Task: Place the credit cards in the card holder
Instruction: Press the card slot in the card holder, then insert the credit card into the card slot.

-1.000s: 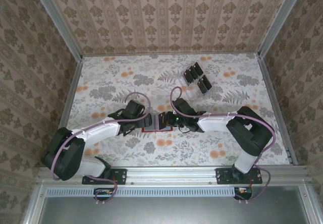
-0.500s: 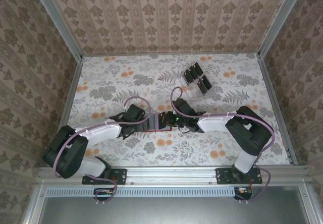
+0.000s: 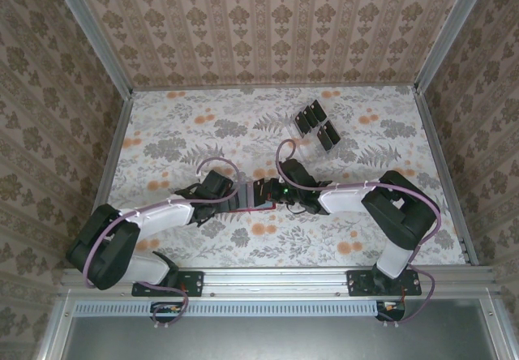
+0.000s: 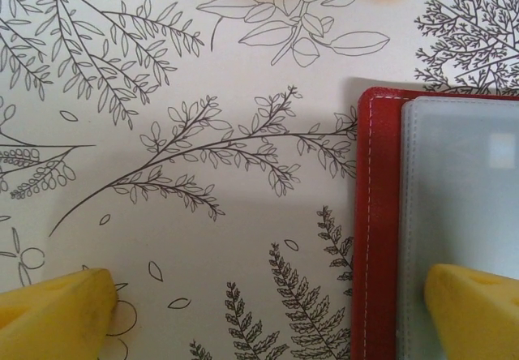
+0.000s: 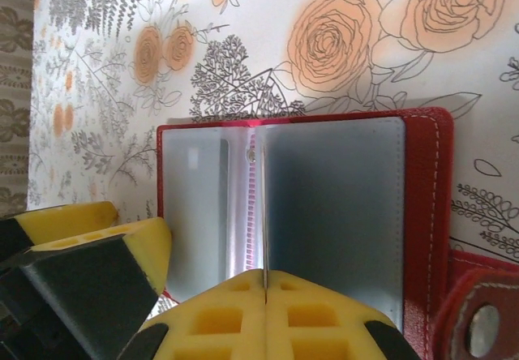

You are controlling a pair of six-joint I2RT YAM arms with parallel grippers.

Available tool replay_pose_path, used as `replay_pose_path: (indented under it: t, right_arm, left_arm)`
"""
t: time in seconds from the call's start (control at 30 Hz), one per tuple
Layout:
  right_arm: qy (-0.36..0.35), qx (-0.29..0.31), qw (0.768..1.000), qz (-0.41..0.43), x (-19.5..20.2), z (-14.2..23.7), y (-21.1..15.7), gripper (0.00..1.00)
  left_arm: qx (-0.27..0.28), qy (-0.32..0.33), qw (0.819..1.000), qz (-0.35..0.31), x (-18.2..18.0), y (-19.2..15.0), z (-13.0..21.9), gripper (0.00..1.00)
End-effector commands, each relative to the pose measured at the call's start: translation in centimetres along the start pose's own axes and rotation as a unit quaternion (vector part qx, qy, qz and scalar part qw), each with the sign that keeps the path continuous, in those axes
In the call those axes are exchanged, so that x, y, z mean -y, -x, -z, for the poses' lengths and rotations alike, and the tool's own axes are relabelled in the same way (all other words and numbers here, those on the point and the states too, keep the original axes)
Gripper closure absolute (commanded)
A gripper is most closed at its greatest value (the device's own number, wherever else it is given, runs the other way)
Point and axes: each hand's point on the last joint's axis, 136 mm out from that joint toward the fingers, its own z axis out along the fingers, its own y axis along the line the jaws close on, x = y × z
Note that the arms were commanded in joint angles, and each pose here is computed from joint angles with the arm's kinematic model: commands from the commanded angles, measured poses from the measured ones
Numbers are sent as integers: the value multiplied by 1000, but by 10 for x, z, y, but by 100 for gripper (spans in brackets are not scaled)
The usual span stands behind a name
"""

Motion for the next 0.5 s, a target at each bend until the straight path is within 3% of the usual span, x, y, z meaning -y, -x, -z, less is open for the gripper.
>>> replay_pose_path:
  t: [0.0,0.47]
  right_arm:
    - [37,13,999,-4,-15,5,7,100]
    - [72,30,997,-12,-21,-3,12,100]
  left_arm:
    - [-34,44,998,0,-24,-24,-3,0]
    - [-39,44,998,-2,-24,-27,-6,0]
